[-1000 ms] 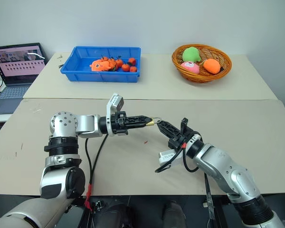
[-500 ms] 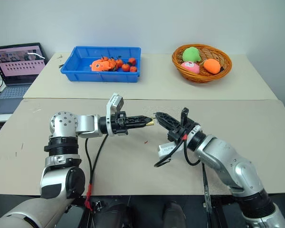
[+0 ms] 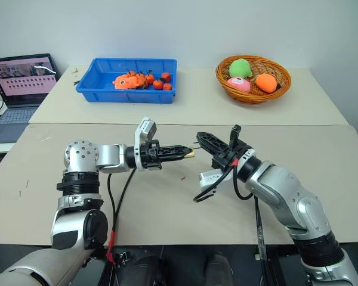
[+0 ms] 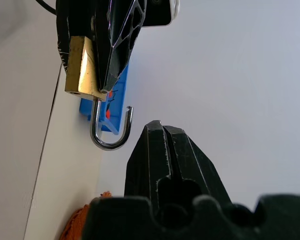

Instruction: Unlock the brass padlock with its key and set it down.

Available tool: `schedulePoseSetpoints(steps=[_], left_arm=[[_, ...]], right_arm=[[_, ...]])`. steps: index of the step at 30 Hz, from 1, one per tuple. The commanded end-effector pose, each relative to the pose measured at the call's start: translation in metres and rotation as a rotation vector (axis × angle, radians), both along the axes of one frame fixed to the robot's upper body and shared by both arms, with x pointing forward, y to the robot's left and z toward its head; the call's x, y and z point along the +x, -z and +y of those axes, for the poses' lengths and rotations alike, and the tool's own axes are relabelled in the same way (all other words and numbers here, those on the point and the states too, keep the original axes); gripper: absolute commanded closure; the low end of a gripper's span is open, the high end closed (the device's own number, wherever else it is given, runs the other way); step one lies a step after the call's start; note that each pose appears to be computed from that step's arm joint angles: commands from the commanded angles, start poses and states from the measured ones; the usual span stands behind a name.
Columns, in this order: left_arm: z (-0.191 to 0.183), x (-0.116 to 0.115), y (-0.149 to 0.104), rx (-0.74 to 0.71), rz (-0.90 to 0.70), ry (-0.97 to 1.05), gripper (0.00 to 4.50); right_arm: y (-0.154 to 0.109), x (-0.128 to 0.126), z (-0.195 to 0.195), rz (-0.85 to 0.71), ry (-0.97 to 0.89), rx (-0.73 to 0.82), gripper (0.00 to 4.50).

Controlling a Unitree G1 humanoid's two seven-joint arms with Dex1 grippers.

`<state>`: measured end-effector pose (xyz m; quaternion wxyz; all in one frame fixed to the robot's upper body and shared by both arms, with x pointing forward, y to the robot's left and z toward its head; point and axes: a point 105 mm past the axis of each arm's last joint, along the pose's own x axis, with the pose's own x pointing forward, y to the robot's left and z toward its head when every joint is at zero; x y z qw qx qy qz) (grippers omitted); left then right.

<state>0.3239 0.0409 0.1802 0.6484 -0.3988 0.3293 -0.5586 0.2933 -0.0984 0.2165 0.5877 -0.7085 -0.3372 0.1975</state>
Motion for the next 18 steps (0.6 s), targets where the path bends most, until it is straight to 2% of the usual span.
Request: schedulePoseSetpoints(steps=[1, 8, 11, 18], left_arm=[[0.000, -0.001, -0.014, -0.027, -0.044, 0.010, 4.47], [0.000, -0.001, -0.013, -0.026, -0.043, 0.012, 4.47], [-0.001, -0.001, -0.013, -0.029, -0.043, 0.013, 4.47], [-0.003, -0.002, -0.012, -0.029, -0.043, 0.020, 4.47]], right_arm=[[-0.011, 0.001, 0.001, -0.042, 0.004, 0.022, 4.46], [-0.021, 0.004, -0.017, -0.049, 0.046, 0.027, 4.46], [-0.026, -0.003, -0.022, -0.037, 0.035, 0.023, 4.46], [-0.012, -0.025, 0.001, 0.031, -0.084, 0.017, 4.46]])
